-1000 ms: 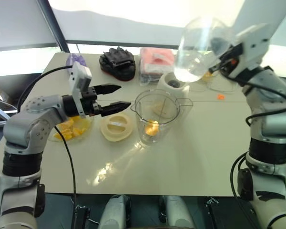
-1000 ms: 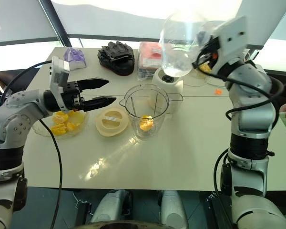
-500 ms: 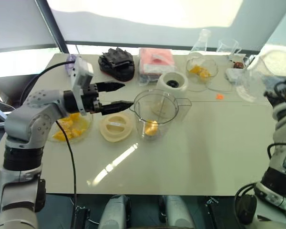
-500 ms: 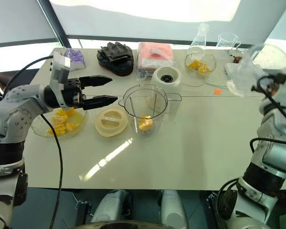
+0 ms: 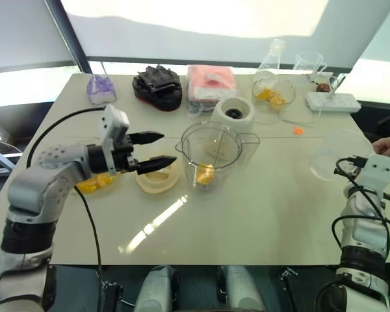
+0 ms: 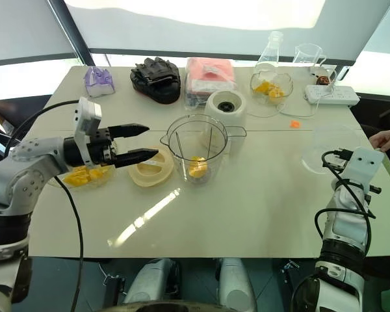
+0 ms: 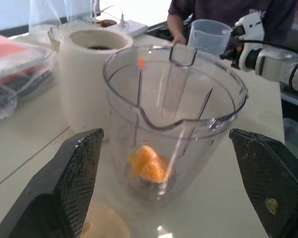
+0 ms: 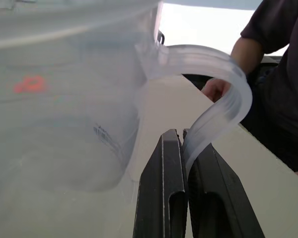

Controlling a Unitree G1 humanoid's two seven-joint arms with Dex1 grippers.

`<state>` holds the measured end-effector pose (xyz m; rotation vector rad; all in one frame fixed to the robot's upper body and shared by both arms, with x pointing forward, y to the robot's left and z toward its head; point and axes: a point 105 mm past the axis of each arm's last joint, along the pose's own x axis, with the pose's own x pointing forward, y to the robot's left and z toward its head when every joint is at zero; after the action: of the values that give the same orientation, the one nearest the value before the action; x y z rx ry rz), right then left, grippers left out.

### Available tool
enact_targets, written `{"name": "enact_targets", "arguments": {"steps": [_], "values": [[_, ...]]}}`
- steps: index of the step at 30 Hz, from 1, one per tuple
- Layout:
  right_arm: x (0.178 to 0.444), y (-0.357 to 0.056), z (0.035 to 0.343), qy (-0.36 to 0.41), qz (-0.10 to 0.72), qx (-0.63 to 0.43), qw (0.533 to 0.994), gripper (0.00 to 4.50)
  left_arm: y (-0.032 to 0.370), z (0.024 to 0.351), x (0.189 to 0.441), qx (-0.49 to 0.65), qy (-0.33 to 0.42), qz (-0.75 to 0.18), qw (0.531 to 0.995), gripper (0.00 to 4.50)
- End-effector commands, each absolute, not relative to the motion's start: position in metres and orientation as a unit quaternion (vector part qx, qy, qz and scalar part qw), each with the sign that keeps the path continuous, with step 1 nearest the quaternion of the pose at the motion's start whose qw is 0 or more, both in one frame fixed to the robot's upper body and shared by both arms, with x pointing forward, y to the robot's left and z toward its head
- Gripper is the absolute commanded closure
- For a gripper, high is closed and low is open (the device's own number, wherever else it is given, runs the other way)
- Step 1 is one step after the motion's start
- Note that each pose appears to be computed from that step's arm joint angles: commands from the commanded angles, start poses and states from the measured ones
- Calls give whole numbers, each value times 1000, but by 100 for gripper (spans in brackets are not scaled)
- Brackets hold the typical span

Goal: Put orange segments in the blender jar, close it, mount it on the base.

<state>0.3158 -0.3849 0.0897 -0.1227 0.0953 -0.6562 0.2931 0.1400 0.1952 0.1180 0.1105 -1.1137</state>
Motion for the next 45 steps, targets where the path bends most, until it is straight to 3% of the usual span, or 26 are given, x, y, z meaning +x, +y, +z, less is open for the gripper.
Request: {"name": "enact_targets", "arguments": {"steps": [1, 4, 6, 8, 9, 14, 24, 37, 43, 45], "values": [[319, -387, 101, 18, -328, -58, 943, 446, 138, 202, 285, 76, 37, -532, 843, 27], [319, -389, 93, 28, -335, -48, 941, 446, 139, 199, 286, 76, 40, -527, 846, 27], [320, -389, 90, 31, -336, -53, 940, 386, 138, 200, 287, 75, 39, -526, 846, 27], [320, -389, 86, 36, -336, -61, 939, 310, 138, 201, 288, 74, 37, -525, 847, 27], [319, -390, 85, 39, -337, -63, 939, 243, 137, 202, 288, 73, 36, -525, 847, 27], [314, -389, 78, 46, -340, -69, 937, 2, 137, 203, 290, 73, 35, -524, 848, 27], [296, -384, 67, 61, -347, -74, 933, 2, 135, 204, 293, 70, 32, -527, 846, 27], [250, -358, 68, 65, -323, -90, 940, 2, 143, 201, 298, 66, 34, -512, 856, 27], [198, -338, 119, -7, -242, -160, 957, 2, 177, 200, 313, 101, 47, -462, 880, 27], [186, -340, 126, -11, -239, -130, 962, 2, 184, 196, 317, 121, 60, -459, 878, 27]]}}
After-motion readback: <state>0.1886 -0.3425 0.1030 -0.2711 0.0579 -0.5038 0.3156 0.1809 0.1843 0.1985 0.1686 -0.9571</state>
